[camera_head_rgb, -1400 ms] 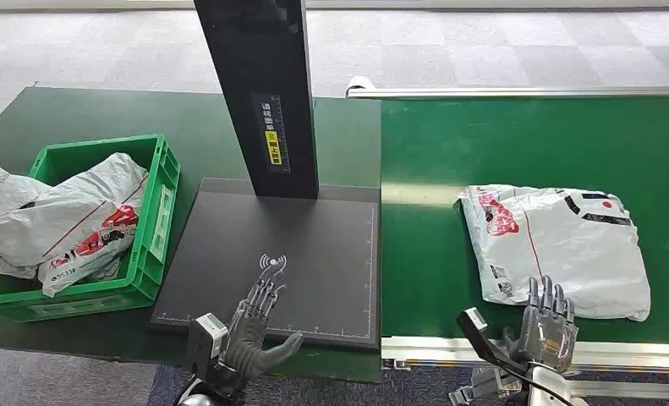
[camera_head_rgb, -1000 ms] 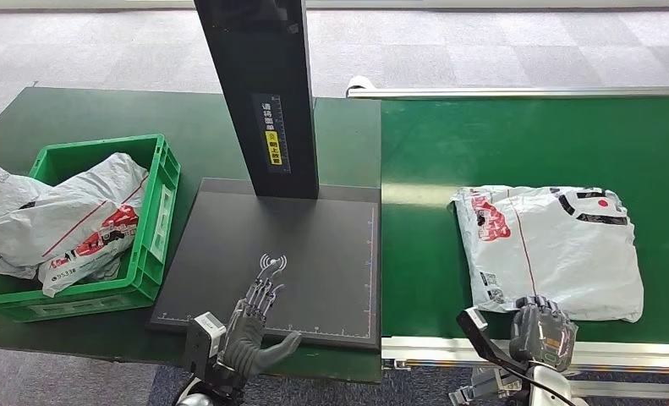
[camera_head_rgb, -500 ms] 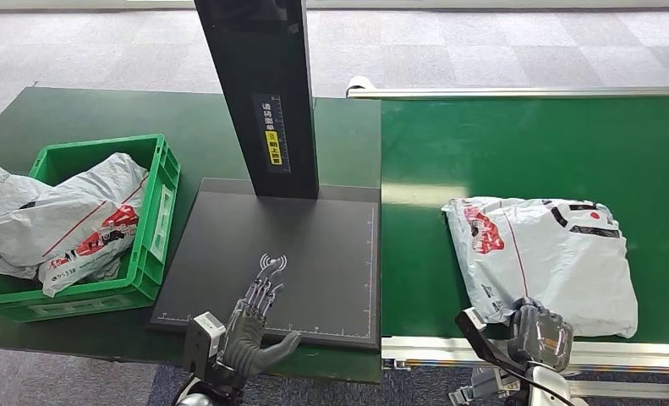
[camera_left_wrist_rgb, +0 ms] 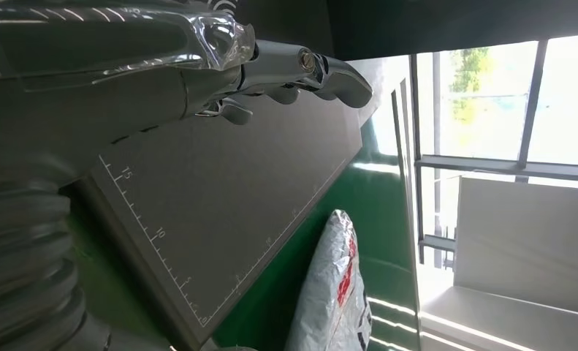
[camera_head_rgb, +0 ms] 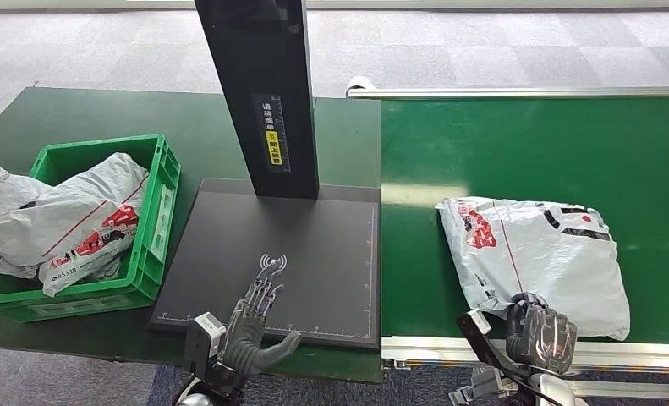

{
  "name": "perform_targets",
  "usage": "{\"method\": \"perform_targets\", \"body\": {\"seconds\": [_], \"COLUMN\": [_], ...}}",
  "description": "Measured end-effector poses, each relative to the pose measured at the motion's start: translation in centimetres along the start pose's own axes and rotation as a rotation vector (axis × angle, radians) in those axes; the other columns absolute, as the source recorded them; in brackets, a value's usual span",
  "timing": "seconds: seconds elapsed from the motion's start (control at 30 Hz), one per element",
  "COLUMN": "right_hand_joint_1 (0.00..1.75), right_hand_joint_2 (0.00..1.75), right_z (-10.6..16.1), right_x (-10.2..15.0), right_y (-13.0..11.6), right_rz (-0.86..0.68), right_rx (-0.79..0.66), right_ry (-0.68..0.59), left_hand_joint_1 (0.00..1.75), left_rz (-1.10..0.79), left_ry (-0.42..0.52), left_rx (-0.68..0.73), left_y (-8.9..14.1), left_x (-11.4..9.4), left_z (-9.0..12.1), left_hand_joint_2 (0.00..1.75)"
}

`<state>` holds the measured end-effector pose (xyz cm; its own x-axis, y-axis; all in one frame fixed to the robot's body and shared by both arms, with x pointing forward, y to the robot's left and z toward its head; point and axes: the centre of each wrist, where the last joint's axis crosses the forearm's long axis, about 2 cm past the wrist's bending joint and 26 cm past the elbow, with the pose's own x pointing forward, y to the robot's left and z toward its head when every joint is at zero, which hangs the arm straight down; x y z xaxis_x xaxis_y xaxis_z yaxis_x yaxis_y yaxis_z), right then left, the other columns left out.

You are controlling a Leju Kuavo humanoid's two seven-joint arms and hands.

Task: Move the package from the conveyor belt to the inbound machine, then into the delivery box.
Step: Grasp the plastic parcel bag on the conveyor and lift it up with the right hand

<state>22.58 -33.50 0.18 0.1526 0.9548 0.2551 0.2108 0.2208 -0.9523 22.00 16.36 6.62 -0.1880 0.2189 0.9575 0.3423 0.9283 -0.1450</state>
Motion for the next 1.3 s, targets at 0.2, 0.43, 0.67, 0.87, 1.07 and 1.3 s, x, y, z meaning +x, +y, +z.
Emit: {"method": "perform_targets", "body": {"seconds": [0.2,0.43,0.67,0.87,1.07,1.3], "right_hand_joint_1": [1.75,1.75,1.75,1.75,1.75,1.75], "right_hand_joint_2": [1.75,1.75,1.75,1.75,1.75,1.75], "right_z": [0.0,0.0,-3.4,-6.5,-7.8,-9.6], "right_x": [0.4,1.9,4.9,7.0,8.5,11.4], "right_y": [-0.3,-1.4,-6.2,-9.6,-11.0,-12.0], "right_rz": [-0.026,-0.223,-0.478,-0.616,-0.65,-0.784], "right_rx": [-0.03,-0.124,-0.22,-0.231,-0.228,-0.133], "right_ry": [0.006,0.018,-0.069,-0.247,-0.355,-0.513], "left_hand_joint_1": [0.0,0.0,0.0,0.0,0.0,0.0], "left_rz": [0.0,-0.001,-0.001,-0.011,-0.025,-0.085], "left_ry": [0.0,-0.004,-0.025,-0.051,-0.067,-0.095], "left_rx": [0.001,0.003,-0.007,-0.015,-0.014,0.056], "left_y": [0.0,0.0,-0.1,0.1,0.4,2.0], "left_x": [0.0,-0.1,-0.4,-0.3,-0.1,0.3], "left_z": [0.0,0.0,-0.2,-0.8,-1.4,-1.6], "left_hand_joint_2": [1.75,1.75,1.75,1.75,1.75,1.75]}}
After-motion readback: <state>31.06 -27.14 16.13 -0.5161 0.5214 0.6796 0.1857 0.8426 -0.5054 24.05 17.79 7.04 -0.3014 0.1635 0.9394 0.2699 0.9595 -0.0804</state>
